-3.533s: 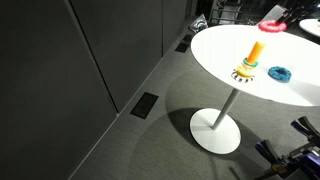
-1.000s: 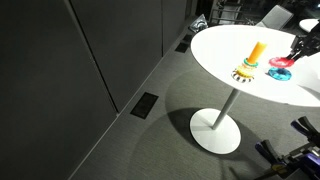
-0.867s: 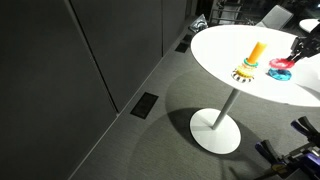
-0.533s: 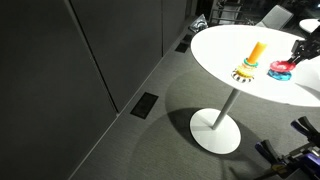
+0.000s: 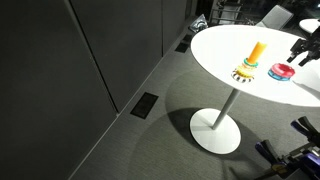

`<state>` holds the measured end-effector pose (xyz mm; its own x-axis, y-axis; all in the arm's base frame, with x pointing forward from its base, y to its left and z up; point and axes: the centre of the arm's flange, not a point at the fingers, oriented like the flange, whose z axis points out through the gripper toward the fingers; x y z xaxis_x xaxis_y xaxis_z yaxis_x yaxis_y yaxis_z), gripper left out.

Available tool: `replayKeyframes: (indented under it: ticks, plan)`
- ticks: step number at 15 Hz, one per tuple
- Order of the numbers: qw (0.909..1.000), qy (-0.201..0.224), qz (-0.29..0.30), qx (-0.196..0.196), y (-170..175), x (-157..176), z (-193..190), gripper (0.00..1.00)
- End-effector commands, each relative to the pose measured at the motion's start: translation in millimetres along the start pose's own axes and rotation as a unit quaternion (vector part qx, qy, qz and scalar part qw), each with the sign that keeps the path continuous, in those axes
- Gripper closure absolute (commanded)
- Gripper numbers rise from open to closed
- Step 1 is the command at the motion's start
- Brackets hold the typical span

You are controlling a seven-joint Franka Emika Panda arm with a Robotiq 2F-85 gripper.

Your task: Take the red ring off the stack and place it on the blue ring

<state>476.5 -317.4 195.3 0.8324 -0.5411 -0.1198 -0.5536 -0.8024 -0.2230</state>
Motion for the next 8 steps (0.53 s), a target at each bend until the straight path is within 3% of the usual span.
replayKeyframes:
  ticks: [1,8]
  plan:
    - [0.9998,-0.01,-0.011,-0.015,-8,-7,-29,0.03]
    - [0.9958,-0.037,-0.06,-0.058,-53,-22,-90,0.0]
